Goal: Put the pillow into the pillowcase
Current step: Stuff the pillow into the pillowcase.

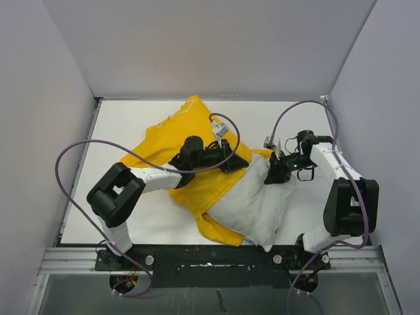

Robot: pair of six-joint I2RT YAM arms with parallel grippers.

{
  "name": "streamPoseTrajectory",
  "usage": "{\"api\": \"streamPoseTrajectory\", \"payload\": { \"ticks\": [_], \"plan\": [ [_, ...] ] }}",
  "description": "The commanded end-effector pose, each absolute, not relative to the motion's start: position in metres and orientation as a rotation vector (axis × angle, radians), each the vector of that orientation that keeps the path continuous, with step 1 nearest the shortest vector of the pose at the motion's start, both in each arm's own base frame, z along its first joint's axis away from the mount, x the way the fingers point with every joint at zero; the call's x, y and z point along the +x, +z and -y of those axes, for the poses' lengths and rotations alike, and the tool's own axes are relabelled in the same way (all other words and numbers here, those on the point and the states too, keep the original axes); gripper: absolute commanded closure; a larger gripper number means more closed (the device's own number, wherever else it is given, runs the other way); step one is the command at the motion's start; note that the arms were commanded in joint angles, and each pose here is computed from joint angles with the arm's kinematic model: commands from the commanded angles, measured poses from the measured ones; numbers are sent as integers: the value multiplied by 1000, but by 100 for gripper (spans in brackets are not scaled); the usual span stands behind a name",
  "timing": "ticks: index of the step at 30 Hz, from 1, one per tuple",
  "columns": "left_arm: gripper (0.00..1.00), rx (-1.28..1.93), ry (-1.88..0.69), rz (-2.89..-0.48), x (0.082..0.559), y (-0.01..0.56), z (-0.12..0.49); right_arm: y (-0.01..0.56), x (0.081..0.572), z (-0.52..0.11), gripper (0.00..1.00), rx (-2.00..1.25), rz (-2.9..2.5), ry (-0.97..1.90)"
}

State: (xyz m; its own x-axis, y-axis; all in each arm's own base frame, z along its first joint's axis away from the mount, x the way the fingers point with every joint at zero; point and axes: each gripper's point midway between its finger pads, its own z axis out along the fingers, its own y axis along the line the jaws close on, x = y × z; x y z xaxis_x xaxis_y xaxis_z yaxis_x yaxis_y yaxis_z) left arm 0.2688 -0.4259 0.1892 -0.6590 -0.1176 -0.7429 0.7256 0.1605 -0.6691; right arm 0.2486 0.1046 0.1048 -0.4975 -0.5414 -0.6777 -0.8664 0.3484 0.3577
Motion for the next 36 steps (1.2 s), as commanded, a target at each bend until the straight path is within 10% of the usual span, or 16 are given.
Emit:
{"api": "streamPoseTrajectory", "payload": {
  "ticks": [1,9,16,27,36],
  "plan": [
    [100,760,-1579,-1493,258,307,436,174,302,-115,98,-1156,-1976,831],
    [100,815,-1495,-1282,288,429,442,305,338,-133,100,-1165,-1540,637],
    [100,784,-1538,-1427,272,346,431,179,310,-126,100,-1201,-1672,633],
    [100,765,-1591,-1566,267,282,435,157,294,-165,99,-1296,-1716,824],
    [100,822,-1452,-1318,350,452,440,348,393,-160,100,-1211,-1388,420]
  ]
}}
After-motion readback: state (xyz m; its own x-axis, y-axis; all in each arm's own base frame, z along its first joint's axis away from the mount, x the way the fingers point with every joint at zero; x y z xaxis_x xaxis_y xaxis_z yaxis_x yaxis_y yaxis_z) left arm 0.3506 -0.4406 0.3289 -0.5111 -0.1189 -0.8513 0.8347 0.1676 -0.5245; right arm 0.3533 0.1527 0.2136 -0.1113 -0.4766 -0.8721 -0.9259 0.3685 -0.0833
